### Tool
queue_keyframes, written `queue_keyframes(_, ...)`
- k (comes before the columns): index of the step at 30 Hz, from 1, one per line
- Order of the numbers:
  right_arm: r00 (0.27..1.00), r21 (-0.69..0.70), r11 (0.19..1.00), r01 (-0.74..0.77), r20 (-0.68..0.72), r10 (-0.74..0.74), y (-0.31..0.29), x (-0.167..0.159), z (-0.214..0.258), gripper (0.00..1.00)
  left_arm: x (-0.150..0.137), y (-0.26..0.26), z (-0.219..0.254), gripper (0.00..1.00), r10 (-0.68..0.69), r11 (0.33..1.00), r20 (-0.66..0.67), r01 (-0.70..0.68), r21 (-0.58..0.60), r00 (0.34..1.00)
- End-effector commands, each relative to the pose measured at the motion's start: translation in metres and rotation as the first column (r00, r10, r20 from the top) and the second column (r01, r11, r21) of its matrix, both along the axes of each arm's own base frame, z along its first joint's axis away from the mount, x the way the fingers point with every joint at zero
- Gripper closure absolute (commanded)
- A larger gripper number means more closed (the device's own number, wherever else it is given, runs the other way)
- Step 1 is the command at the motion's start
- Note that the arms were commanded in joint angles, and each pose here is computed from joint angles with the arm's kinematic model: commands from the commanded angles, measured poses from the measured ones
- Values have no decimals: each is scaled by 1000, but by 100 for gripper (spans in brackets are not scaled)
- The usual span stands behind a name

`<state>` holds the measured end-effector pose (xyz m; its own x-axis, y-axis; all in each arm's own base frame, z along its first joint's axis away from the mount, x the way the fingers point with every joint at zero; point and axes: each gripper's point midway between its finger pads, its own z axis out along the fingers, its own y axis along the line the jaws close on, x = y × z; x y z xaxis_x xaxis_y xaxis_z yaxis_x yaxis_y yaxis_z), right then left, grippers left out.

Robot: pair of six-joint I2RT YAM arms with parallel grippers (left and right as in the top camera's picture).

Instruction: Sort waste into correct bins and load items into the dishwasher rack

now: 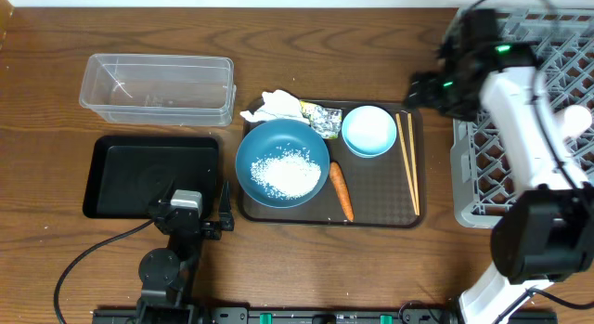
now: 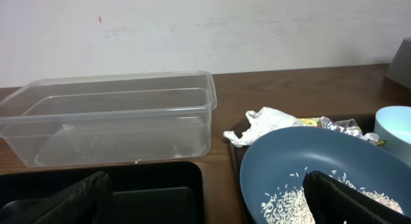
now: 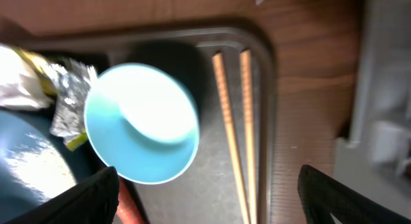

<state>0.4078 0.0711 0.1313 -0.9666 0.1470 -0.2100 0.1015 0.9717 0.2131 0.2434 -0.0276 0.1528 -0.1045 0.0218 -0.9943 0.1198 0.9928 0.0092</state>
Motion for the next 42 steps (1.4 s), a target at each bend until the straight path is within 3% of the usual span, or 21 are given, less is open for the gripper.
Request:
queue_keyframes(1, 1000, -78, 997, -14, 6, 15, 16, -7, -12, 12, -1, -1, -16, 2, -5, 1000, -49, 5, -1, 999)
queue_keyframes(7, 998, -20, 998, -55, -16, 55, 64, -24, -38, 16, -1, -1, -16, 2, -5, 1000, -49, 5, -1, 999)
queue_keyframes(10, 975, 33, 975, -220, 37, 218, 99, -28, -47, 16, -1, -1, -16, 2, -5, 1000, -49, 5, -1, 999)
queue_keyframes(15, 950, -99, 950, -295, 79, 303, 113, -28, -63, 13, -1, -1, -16, 2, -5, 1000, -49, 5, -1, 999)
queue_keyframes(20, 930, -105, 931, -348, 83, 357, 133, -33, -71, 17, -1, -1, -16, 2, -5, 1000, -49, 5, -1, 999)
queue_keyframes(25, 938, -257, 912, -318, 52, 342, 115, -26, -91, 18, -1, -1, -16, 2, -5, 1000, -49, 5, -1, 999)
queue_keyframes(29, 940, -262, 908, -327, 13, 342, 112, -30, -104, 21, -1, -1, -16, 2, -5, 1000, -49, 5, -1, 999)
queue_keyframes(42, 936, -226, 911, -345, -8, 352, 118, -35, -104, 74, -1, -1, -16, 2, -5, 1000, -49, 5, -1, 999)
